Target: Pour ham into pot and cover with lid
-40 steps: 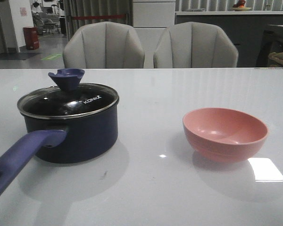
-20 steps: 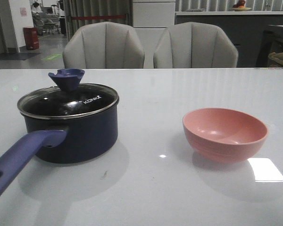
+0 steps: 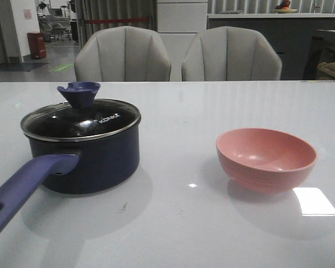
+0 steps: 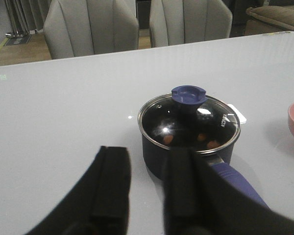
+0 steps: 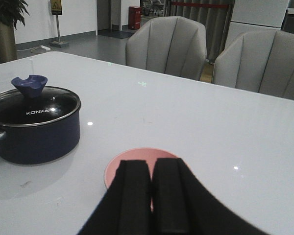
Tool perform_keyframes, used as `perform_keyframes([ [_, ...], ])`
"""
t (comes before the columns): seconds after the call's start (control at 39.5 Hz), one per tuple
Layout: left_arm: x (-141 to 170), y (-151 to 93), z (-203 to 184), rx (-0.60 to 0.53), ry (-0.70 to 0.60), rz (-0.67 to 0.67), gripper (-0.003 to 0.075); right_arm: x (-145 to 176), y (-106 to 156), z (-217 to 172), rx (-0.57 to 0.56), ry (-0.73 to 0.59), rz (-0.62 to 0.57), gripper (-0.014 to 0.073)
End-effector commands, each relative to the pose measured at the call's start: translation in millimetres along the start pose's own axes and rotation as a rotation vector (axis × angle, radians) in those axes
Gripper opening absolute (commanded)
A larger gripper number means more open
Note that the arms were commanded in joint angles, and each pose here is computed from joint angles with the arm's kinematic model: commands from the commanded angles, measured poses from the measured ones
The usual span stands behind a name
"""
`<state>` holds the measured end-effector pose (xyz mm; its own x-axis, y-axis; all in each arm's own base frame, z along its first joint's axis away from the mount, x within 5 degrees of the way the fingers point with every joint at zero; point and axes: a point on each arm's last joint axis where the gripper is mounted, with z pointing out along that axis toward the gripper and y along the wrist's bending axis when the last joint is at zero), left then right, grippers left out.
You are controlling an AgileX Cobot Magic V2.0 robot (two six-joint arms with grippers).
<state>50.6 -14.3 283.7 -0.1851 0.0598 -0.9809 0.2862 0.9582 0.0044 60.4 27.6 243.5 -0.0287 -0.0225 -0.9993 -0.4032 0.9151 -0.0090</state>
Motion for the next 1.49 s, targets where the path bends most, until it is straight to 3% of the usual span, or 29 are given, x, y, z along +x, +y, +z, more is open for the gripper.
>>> perform_keyframes([
  [0.0,-17,0,-2,0.001,-0.128,0.002,0.0153,-15,-2,-1,0.023,-0.088,-0.004,0.0165],
  [0.61,-13,0,0,0.002,-0.11,-0.004,0.0153,-15,-2,-1,0.023,-0.088,-0.004,0.0165],
  [0.76,7,4,1,-0.089,-0.122,-0.018,0.0153,-15,-2,-1,0.023,-0.088,-0.004,0.0165],
  [0.94,42,9,7,-0.186,-0.26,-0.006,0.0153,-15,-2,-1,0.023,-0.088,-0.004,0.0165],
  [1.11,78,11,17,-0.212,-0.234,-0.01,0.0153,-15,-2,-1,0.023,-0.088,-0.004,0.0165],
  [1.47,79,11,17,-0.216,-0.243,-0.009,0.0153,-15,-2,-1,0.023,-0.088,-0.004,0.0165],
])
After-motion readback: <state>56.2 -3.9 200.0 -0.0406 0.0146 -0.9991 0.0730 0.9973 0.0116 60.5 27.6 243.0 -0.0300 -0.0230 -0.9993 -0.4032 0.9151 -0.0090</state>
